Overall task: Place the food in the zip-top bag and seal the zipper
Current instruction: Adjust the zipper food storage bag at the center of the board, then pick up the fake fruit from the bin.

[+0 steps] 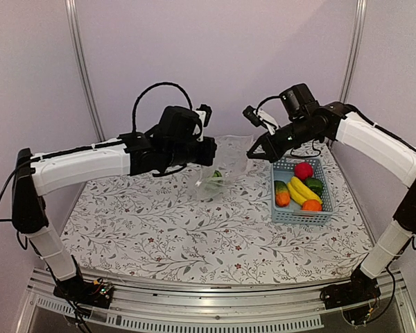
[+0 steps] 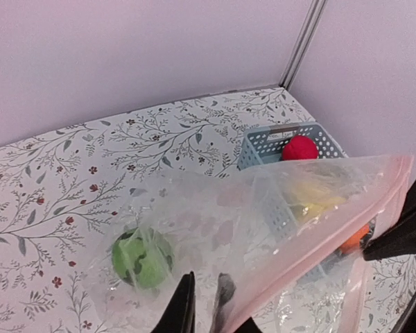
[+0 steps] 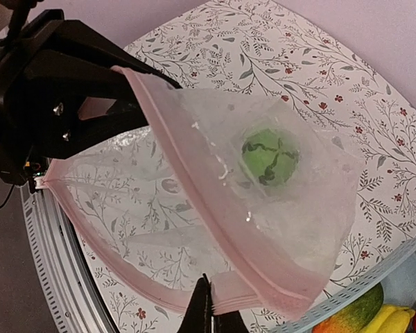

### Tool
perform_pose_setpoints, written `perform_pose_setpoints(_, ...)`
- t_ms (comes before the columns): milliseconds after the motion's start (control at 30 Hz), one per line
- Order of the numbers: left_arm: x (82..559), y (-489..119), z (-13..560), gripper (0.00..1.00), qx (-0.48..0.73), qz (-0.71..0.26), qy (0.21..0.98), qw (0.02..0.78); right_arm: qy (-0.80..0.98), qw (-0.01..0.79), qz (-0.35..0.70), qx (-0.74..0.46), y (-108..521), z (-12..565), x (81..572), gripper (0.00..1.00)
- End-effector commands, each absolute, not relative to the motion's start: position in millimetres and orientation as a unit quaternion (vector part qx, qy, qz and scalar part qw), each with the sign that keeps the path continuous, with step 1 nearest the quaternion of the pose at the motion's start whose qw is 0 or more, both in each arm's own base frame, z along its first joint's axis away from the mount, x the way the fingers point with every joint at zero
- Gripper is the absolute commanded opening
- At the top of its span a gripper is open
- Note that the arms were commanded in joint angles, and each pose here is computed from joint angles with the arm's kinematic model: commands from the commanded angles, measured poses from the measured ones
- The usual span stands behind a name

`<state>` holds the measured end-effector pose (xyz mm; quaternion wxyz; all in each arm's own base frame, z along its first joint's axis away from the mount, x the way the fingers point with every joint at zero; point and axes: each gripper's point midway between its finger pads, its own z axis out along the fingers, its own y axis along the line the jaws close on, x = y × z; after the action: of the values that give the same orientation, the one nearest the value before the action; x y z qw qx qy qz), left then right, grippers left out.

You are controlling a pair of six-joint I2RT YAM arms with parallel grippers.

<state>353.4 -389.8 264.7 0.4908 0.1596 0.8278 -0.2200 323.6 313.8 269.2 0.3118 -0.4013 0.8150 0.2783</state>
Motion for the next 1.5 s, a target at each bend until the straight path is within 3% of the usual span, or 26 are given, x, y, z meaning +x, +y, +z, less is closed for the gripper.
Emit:
perform_pose_setpoints(0, 352, -372, 256, 0.07, 0.207, -0.102, 0.848, 0.477, 0.812, 0.285, 0.285, -0.422, 309, 271, 309, 0.0)
perform_pose_setpoints(67, 351, -375, 257, 0.0, 0.226, -0.087, 0.85, 0.468, 0.814, 0.27, 0.285, -0.428, 309, 267, 307, 0.0)
perform_pose_setpoints(367, 367, -377, 280, 0.0, 0.253, -0.062, 0.841, 0.474, 0.79, 0.305, 0.319, -0.426, 308, 311, 327, 0.03)
perform_pose_setpoints(467, 388, -357, 301, 0.0, 0.229, -0.042, 0.836, 0.496, 0.778, 0.305, 0.339, -0.433, 308, 319, 333, 0.29)
perform_pose_setpoints(533, 403, -335, 317, 0.0, 0.212, -0.013, 0.834, 0.51, 0.775, 0.312, 0.35, -0.423, 300, 329, 342, 0.4)
perform_pose_setpoints(633, 420, -304, 342, 0.0, 0.189, 0.001, 0.828, 0.528, 0.76, 0.325, 0.378, -0.416, 282, 346, 348, 0.56)
perform_pose_setpoints(733, 431, -279, 353, 0.0, 0.181, 0.015, 0.824, 0.536, 0.749, 0.339, 0.392, -0.412, 261, 355, 350, 0.62)
perform_pose_setpoints(900, 436, -257, 351, 0.0, 0.176, 0.045, 0.82, 0.543, 0.781, 0.352, 0.339, -0.387, 225, 332, 366, 0.64)
perform_pose_setpoints(1167, 424, -327, 277, 0.0, 0.225, -0.133, 0.843, 0.47, 0.872, 0.347, 0.177, -0.296, 145, 252, 410, 0.61)
perform_pose_setpoints(1467, 420, -337, 240, 0.0, 0.238, -0.146, 0.852, 0.442, 0.922, 0.295, 0.047, -0.244, 91, 168, 439, 0.57)
